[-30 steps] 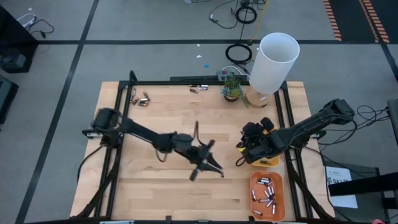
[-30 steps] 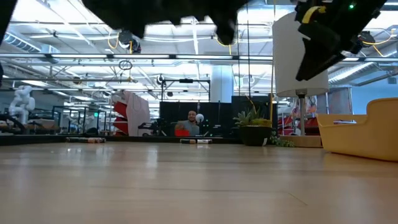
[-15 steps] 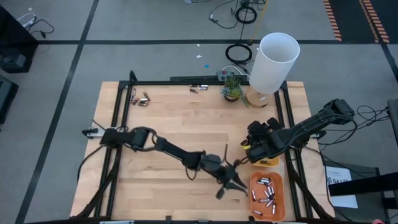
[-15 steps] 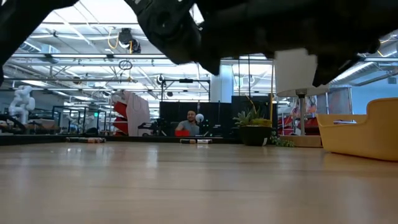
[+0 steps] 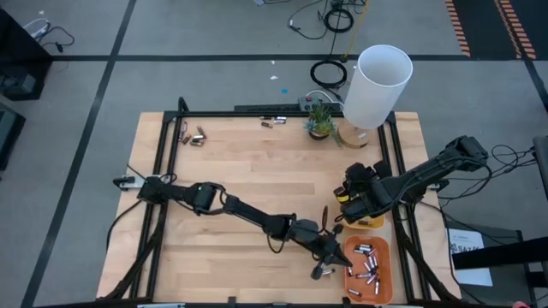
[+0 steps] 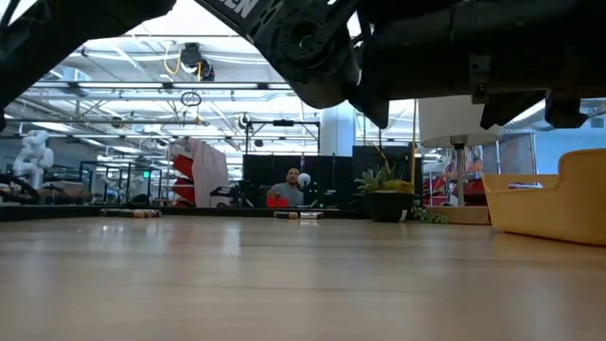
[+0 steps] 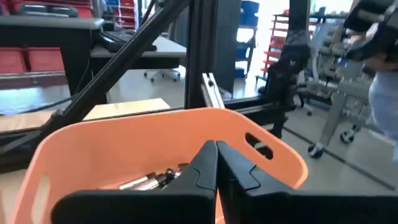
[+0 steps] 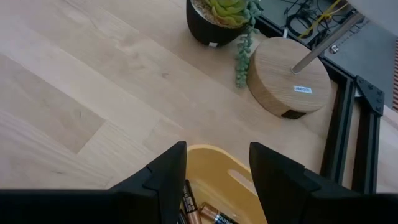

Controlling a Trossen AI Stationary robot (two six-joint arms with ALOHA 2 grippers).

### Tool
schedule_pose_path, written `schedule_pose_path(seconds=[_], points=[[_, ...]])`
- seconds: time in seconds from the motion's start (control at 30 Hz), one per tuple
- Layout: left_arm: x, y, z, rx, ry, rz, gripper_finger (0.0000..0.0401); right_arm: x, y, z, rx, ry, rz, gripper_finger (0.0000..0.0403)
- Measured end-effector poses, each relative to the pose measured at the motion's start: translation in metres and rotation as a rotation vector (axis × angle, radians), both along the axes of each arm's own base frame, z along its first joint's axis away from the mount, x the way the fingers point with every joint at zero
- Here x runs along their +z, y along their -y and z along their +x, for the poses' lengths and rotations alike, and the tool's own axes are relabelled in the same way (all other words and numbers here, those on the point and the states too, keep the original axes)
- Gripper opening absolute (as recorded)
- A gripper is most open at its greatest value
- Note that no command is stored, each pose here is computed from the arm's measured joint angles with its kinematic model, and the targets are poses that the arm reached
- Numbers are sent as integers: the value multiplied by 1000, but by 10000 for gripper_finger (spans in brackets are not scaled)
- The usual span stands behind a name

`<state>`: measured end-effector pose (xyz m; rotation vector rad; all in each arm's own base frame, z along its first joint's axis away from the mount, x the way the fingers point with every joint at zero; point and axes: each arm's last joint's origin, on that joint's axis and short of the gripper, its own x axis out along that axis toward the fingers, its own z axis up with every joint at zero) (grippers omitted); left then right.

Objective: Sort batteries
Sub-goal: Put the black battery into the orange bin

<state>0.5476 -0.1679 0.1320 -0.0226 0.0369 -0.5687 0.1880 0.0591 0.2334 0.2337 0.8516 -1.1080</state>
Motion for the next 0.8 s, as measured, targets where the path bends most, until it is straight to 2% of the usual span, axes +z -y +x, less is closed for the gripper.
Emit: schedule_pose_path(seconds=[0.17,0.23,0.4,0.5,0.6,0.7,0.8], points=[[-1,-12,1,-2,-117,46,26,0,-1,0,2,-11,18,166],[9,-18,-1,-14,-182,97,30,0,-2,0,10,-8,18,166],[53,-13,-19,-21,-227,301,33,-1,-6,-2,31,-6,15,166],[71,-1,-36,70,-300,456,33,0,-7,-2,37,-5,13,166],[71,6,-52,173,-450,563,34,-1,-8,-2,40,2,14,167],[61,10,-61,235,-593,531,34,0,-8,-2,40,4,12,166],[53,17,-61,203,-635,440,34,0,-8,-1,42,15,2,167]])
